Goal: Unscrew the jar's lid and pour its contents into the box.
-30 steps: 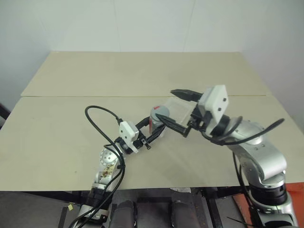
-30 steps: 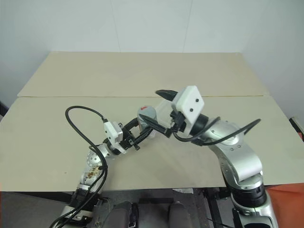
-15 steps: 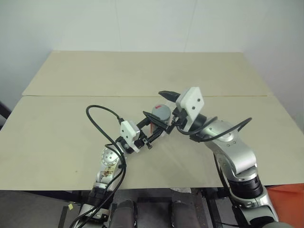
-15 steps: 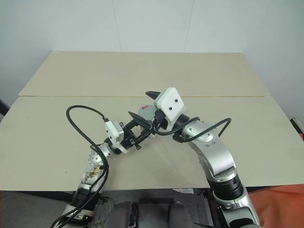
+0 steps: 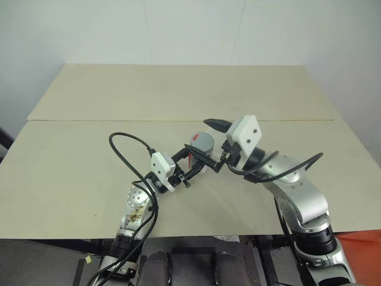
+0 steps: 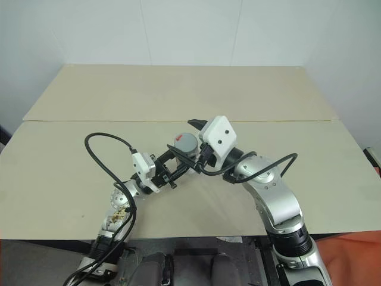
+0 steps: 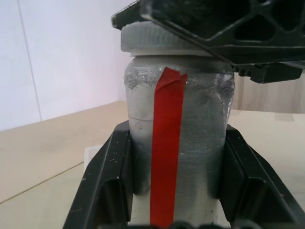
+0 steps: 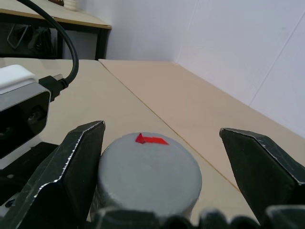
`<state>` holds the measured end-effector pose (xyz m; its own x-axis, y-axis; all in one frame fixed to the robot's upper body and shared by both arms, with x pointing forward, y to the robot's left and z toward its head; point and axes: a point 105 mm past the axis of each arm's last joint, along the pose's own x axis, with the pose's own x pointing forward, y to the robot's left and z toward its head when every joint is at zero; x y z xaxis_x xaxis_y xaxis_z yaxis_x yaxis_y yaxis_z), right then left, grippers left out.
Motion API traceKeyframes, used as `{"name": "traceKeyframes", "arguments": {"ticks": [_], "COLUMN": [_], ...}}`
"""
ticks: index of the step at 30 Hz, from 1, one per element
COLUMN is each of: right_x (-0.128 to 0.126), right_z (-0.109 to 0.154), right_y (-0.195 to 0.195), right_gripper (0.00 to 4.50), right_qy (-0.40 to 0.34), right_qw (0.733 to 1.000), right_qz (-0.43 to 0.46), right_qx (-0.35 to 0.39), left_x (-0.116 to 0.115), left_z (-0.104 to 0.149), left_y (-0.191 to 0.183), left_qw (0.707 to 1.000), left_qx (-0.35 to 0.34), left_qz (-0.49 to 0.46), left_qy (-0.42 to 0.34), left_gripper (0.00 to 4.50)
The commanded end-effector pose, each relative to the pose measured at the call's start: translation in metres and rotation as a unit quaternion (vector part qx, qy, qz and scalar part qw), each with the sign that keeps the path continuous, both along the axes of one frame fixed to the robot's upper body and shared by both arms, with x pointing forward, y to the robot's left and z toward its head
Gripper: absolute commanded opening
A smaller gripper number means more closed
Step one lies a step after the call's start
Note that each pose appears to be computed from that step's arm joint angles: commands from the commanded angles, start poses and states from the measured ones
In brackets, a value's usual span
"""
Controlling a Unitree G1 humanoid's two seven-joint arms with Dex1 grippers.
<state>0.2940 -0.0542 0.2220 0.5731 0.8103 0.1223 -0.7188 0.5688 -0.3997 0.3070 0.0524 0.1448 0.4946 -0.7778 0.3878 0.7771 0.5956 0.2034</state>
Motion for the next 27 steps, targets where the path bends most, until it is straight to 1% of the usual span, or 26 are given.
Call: {"name": "traceKeyframes", "arguments": {"ticks": [1, 14, 23, 27], "right_x": [-0.005, -0.014, -0.028, -0.029], "right_z": [0.011, 0.005, 0.007, 0.008], "right_y": [-0.013, -0.026, -0.013, -0.008], "right_gripper": [4.45, 4.45, 4.45, 4.45], "right_qy": [-0.024, -0.026, -0.004, 0.01], "right_qw": [1.0, 1.0, 0.998, 0.998], "right_qz": [-0.01, 0.009, 0.056, 0.068], "right_qx": [0.007, -0.011, 0.002, 0.012], "left_x": [-0.002, -0.002, -0.003, -0.003], "left_z": [0.015, 0.014, 0.014, 0.014], "left_y": [0.004, 0.005, 0.004, 0.003], "left_qw": [0.999, 0.999, 0.999, 0.999], "left_qx": [-0.019, -0.017, -0.015, -0.014], "left_qz": [0.0, -0.003, -0.006, -0.007], "left_qy": [-0.033, -0.034, -0.035, -0.037], "left_gripper": [1.93, 1.93, 1.93, 1.93]}}
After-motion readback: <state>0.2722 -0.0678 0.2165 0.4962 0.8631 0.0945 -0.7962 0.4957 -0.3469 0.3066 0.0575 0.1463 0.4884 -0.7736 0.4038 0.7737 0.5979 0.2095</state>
